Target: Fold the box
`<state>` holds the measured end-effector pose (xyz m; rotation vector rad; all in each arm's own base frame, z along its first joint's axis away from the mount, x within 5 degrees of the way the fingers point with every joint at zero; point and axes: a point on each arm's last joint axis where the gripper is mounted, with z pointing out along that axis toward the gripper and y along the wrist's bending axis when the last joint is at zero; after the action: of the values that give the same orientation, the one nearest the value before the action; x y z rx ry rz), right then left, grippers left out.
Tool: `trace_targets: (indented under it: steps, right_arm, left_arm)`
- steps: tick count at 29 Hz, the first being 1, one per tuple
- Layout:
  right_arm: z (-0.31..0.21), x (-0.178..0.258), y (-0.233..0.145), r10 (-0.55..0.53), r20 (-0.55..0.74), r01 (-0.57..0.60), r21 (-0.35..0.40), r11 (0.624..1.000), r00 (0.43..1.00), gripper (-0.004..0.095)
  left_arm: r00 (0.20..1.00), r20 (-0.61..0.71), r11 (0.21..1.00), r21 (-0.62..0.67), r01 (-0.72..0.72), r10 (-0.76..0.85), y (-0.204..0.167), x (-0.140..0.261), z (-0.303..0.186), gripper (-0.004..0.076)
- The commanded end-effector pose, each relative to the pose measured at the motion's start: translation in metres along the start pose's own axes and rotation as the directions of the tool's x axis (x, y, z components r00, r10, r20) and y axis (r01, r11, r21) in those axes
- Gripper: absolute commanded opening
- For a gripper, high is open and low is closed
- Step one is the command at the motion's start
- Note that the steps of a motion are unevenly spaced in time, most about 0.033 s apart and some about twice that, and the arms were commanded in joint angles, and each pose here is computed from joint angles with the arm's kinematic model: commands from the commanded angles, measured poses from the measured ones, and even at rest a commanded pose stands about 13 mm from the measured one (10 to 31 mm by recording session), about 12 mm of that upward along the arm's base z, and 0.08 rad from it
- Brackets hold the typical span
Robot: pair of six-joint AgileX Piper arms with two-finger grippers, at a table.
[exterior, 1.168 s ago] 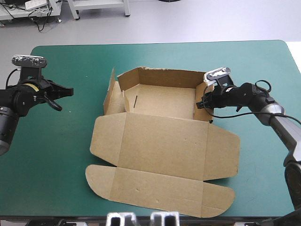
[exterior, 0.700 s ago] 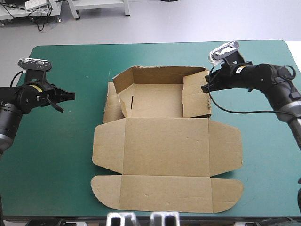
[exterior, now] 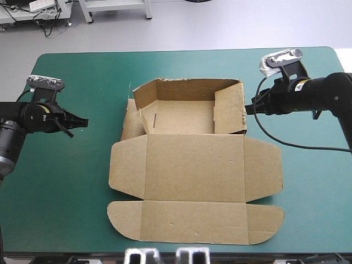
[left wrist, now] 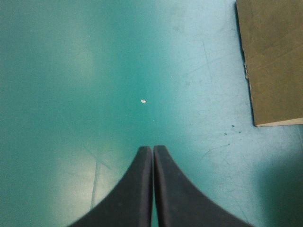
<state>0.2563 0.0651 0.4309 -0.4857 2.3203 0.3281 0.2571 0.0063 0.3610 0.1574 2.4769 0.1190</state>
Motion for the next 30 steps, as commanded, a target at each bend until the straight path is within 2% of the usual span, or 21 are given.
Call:
trace_targets:
  steps: [1,3,4,7,18,23,25,28,30]
  right_arm:
    - [0.012,-0.007,-0.01,0.053,-0.018,-0.052,0.05,0.997,0.998,0.0302]
    - [0.05,-0.003,-0.02,0.142,-0.135,-0.136,0.049,0.989,0.981,0.0376]
    - [0.062,-0.004,-0.022,0.159,-0.151,-0.156,0.032,0.987,0.976,0.0393]
    - [0.092,-0.008,-0.026,0.215,-0.141,-0.219,-0.018,0.975,0.966,0.0399]
    - [0.162,-0.003,-0.049,0.25,-0.156,-0.249,0.026,0.968,0.956,0.0399]
    - [0.183,-0.001,-0.052,0.296,-0.138,-0.298,0.009,0.955,0.945,0.0393]
    - [0.187,-0.002,-0.052,0.318,-0.13,-0.322,-0.008,0.947,0.939,0.0299]
    - [0.186,-0.004,-0.051,0.315,-0.131,-0.32,-0.018,0.947,0.94,-0.0031]
    - [0.182,-0.008,-0.05,0.311,-0.135,-0.317,-0.027,0.948,0.941,-0.0015]
  left_arm:
    - [0.995,0.097,1.0,-0.008,0.006,-0.005,0.002,-0.01,-0.016,-0.001]
    - [0.995,0.097,1.0,-0.004,0.009,-0.008,0.001,-0.01,-0.016,-0.001]
    - [0.995,0.098,1.0,-0.002,0.01,-0.01,0.001,-0.01,-0.016,-0.001]
    - [0.995,0.098,1.0,0.004,0.014,-0.015,0.001,-0.01,-0.016,-0.001]
    - [0.995,0.098,1.0,0.004,0.014,-0.015,0.001,-0.01,-0.016,-0.001]
    - [0.995,0.096,1.0,0.004,0.014,-0.015,0.001,-0.01,-0.016,-0.001]
    - [0.995,0.098,1.0,0.004,0.014,-0.015,0.001,-0.01,-0.016,-0.001]
    - [0.994,0.108,1.0,0.003,0.015,-0.015,0.001,-0.011,-0.016,-0.001]
    - [0.991,0.134,1.0,-0.001,0.016,-0.016,0.001,-0.014,-0.014,-0.001]
